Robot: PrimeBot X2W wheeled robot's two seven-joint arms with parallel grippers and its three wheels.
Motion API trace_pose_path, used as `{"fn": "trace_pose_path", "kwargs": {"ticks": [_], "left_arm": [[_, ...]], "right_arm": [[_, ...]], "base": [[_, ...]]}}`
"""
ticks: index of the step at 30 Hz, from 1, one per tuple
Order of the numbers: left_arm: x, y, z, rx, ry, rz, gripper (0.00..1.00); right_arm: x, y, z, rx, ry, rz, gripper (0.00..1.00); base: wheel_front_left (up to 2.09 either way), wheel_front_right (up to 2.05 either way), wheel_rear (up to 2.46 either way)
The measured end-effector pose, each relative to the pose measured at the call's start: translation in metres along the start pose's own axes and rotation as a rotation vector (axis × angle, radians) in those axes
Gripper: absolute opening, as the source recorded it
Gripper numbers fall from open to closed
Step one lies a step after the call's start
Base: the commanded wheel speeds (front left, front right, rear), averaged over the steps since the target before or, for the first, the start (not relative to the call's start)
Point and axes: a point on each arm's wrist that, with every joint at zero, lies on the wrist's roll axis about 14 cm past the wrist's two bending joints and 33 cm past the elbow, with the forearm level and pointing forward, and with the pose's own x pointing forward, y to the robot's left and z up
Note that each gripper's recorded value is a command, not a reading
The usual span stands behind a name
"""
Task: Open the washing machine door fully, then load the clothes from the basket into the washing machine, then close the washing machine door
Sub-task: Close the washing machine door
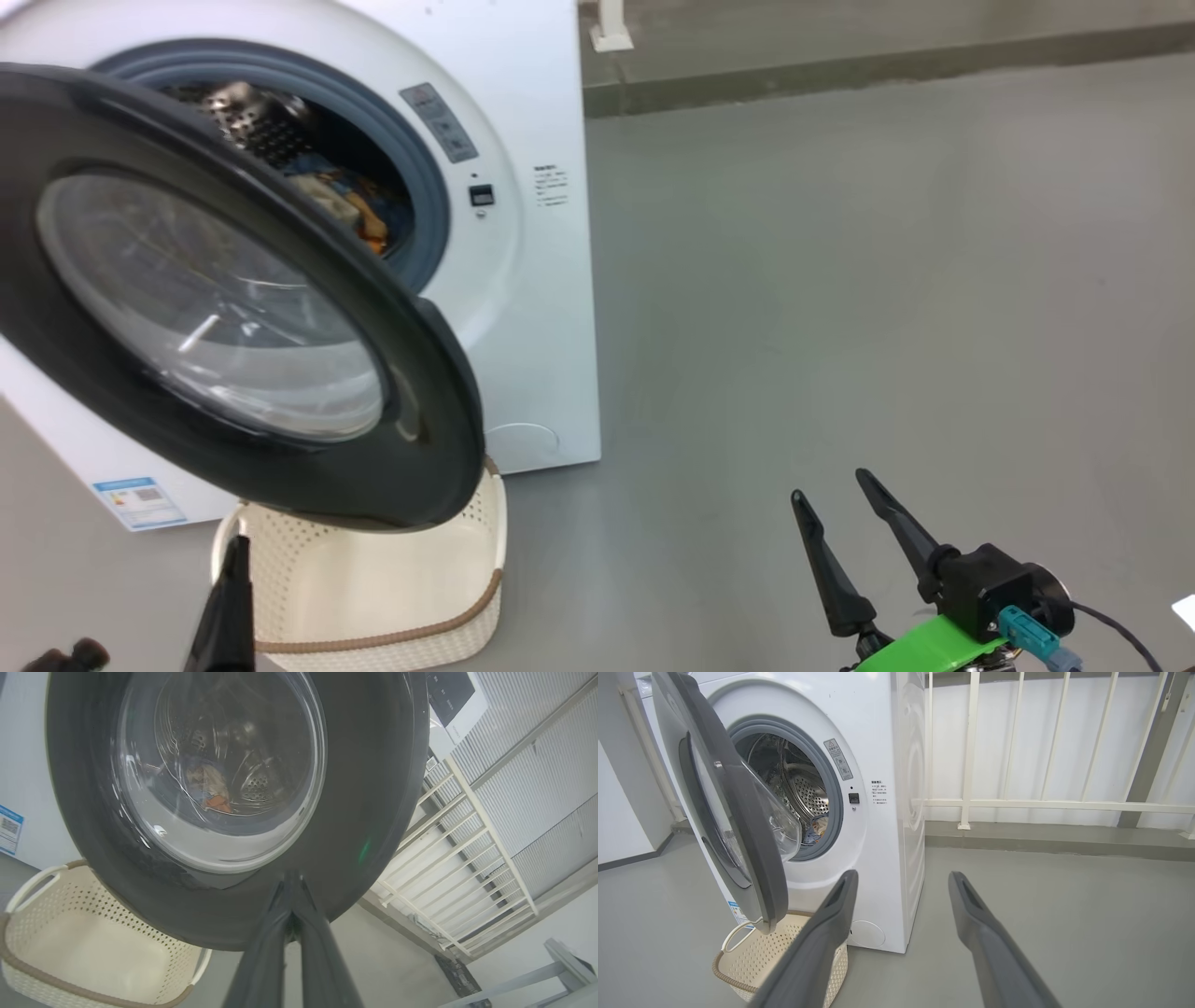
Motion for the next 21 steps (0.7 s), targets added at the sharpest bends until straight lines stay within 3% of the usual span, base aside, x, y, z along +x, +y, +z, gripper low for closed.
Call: {"fn": "trace_pose_path", "kwargs": {"ticks": [10, 16, 17, 18, 19, 20, 21], "left_arm": [[-0.019, 0.005, 0.027, 0.5, -0.081, 0.004, 0.0], [-0.024, 0.008, 0.02, 0.582, -0.061, 0.02, 0.0], [-0.025, 0.01, 0.018, 0.585, -0.054, 0.025, 0.13], [-0.026, 0.013, 0.016, 0.591, -0.043, 0.032, 0.41], [-0.028, 0.016, 0.012, 0.601, -0.027, 0.036, 0.91], [-0.029, 0.018, 0.008, 0.616, -0.01, 0.038, 1.0], [-0.03, 0.02, 0.004, 0.62, 0.003, 0.039, 1.0]], "right_arm": [[0.003, 0.017, -0.001, 0.006, 0.003, 0.054, 1.0], [0.005, 0.02, -0.003, 0.007, 0.006, 0.061, 1.0], [0.005, 0.02, -0.003, 0.007, 0.007, 0.062, 1.0], [0.005, 0.02, -0.003, 0.007, 0.007, 0.062, 1.0], [0.005, 0.02, -0.003, 0.007, 0.007, 0.062, 1.0], [0.005, 0.02, -0.003, 0.008, 0.007, 0.062, 1.0], [0.005, 0.02, -0.003, 0.008, 0.006, 0.062, 1.0]], "base": [[0.0, 0.0, 0.0], [0.0, 0.0, 0.0], [0.0, 0.0, 0.0], [0.0, 0.0, 0.0], [0.0, 0.0, 0.0], [0.0, 0.0, 0.0], [0.0, 0.0, 0.0]]}}
